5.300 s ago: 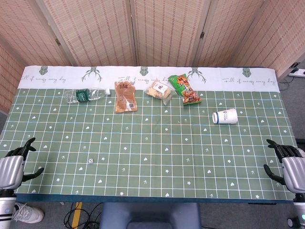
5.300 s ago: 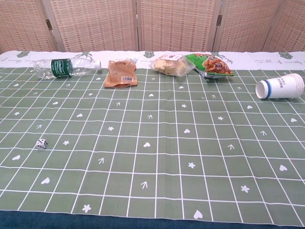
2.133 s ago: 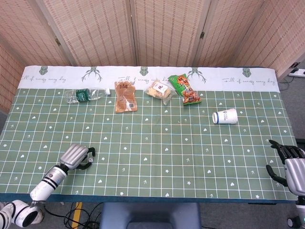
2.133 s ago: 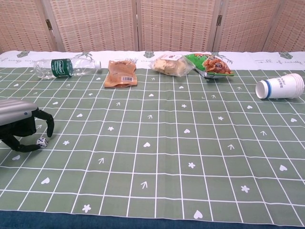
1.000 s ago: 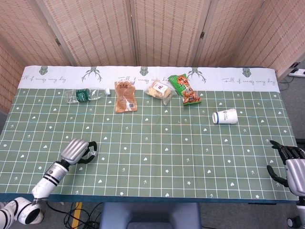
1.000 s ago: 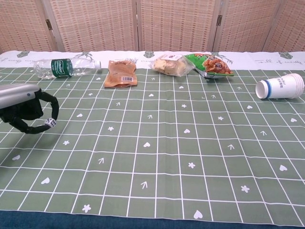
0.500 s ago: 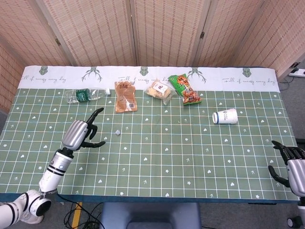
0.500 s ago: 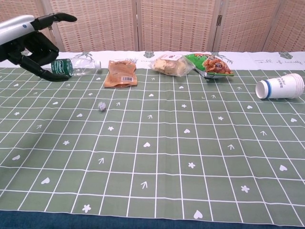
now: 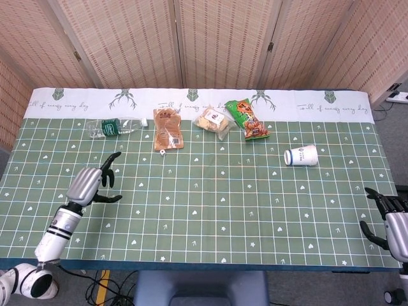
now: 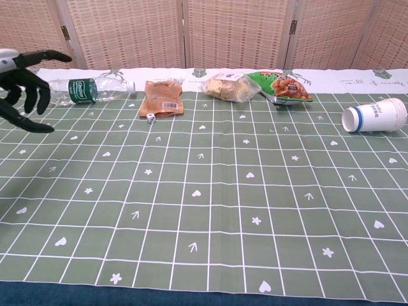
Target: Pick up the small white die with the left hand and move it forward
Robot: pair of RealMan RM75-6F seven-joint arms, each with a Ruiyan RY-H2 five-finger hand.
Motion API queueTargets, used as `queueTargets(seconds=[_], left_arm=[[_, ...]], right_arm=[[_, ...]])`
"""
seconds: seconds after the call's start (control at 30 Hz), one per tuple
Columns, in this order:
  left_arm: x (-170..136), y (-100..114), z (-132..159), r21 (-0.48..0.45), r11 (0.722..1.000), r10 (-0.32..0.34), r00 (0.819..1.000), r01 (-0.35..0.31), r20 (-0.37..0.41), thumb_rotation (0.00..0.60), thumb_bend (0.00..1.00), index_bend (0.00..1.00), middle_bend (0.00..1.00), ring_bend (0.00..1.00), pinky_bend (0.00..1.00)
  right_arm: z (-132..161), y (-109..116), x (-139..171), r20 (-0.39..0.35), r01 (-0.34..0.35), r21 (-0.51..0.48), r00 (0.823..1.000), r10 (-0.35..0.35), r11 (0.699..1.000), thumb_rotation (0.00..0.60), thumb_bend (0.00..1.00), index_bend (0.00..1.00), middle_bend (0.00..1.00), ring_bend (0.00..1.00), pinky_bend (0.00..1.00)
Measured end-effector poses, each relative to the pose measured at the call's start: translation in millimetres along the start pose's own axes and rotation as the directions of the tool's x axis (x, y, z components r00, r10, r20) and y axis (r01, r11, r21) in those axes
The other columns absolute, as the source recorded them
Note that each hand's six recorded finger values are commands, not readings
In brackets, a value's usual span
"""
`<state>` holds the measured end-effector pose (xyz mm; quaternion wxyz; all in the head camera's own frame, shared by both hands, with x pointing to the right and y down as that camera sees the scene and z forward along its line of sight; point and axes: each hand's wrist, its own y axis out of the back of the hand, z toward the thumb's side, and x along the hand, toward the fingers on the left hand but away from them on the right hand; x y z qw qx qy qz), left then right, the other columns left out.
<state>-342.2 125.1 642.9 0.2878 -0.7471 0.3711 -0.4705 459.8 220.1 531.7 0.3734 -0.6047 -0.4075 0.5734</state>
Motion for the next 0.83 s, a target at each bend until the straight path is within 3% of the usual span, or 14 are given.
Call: queueTargets(seconds=[0.1,0.3,0.63,0.83], left_arm=[[-13.0,4.4,-16.3,0.041,0.999,0.012,0.999,-0.01,-0.049,0.6,0.04,0.04,0.54,0.49,0.63],[-41.6,12.9,-48.0,0.149,0.988,0.063,0.988,-0.042,-0.142,0.6,0.04,0.08,0.5,0.44,0.56],[-104.5,28.6,-84.3,0.22,0.969,0.177,0.943,-0.116,-0.282,0.6,0.04,0.08,0.49,0.44,0.52],[-143.5,33.0,-86.8,0.23,0.966,0.185,0.931,-0.114,-0.314,0.6,0.04,0.09,0.49,0.43,0.51]], right_arm=[[1.0,-0.2,-1.1,-0.003,-0.003,0.002,1.0,0.003,1.0,0.6,0.26,0.19,0.3,0.3,0.25],[3.1,-0.8,-3.3,-0.009,-0.007,0.004,1.0,0.007,1.0,0.6,0.26,0.2,0.31,0.3,0.25],[8.0,-2.9,-7.8,-0.032,-0.011,-0.004,0.999,0.011,1.0,0.6,0.26,0.2,0.32,0.3,0.27],[10.5,-7.6,-10.0,-0.041,-0.028,-0.011,0.999,0.027,1.0,0.6,0.26,0.2,0.32,0.3,0.27]])
